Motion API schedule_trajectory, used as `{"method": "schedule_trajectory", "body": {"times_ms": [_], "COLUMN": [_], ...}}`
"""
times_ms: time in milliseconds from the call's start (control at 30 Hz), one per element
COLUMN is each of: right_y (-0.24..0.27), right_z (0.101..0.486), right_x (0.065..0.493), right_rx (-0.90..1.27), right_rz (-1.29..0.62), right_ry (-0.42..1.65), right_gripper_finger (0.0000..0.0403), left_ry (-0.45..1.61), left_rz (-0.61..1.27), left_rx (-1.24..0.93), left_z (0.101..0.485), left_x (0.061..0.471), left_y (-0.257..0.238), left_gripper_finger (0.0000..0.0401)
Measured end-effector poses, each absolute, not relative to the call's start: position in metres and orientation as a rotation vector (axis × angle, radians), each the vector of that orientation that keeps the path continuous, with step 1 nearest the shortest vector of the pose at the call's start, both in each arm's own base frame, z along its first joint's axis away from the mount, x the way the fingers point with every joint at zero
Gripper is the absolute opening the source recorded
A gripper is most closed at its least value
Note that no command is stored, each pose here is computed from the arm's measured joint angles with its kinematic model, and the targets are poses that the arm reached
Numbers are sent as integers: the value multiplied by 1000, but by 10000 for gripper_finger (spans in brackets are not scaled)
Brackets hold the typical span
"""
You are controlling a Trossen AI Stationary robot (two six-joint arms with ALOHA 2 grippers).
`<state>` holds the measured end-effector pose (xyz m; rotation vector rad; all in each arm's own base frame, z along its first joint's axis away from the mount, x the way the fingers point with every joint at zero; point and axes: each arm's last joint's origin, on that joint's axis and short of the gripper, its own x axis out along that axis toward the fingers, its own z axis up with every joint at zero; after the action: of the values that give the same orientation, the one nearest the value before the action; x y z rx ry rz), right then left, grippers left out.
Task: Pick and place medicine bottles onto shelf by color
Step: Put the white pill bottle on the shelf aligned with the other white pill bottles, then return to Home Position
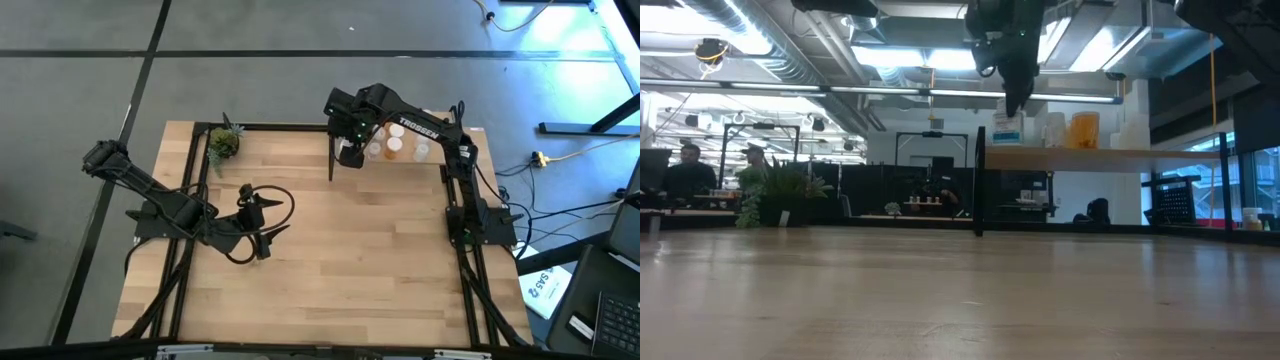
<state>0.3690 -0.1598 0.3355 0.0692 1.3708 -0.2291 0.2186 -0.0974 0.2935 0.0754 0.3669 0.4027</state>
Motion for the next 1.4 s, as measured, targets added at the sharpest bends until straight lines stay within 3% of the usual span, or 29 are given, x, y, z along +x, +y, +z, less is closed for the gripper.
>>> {"method": "schedule_trajectory", "body": {"times_ms": [467,1000,1233,1400], "right_y": [-138,-39,-2,14], "right_z": [385,458,482,495], "right_x": [352,305,275,254], "right_rx": [44,-160,-159,-157], "right_rz": [-267,-316,-243,-258], "right_ry": [1265,1039,926,857], "right_gripper_finger": [262,80,13,11], "left_ry": [370,363,369,372], "left_rz": [402,397,191,103], "left_rx": [81,64,-18,-119], "left_z": [293,294,297,297], "left_x": [218,219,221,223], "left_y": [-97,-97,-106,-110], "left_gripper_finger": [283,283,283,283]}}
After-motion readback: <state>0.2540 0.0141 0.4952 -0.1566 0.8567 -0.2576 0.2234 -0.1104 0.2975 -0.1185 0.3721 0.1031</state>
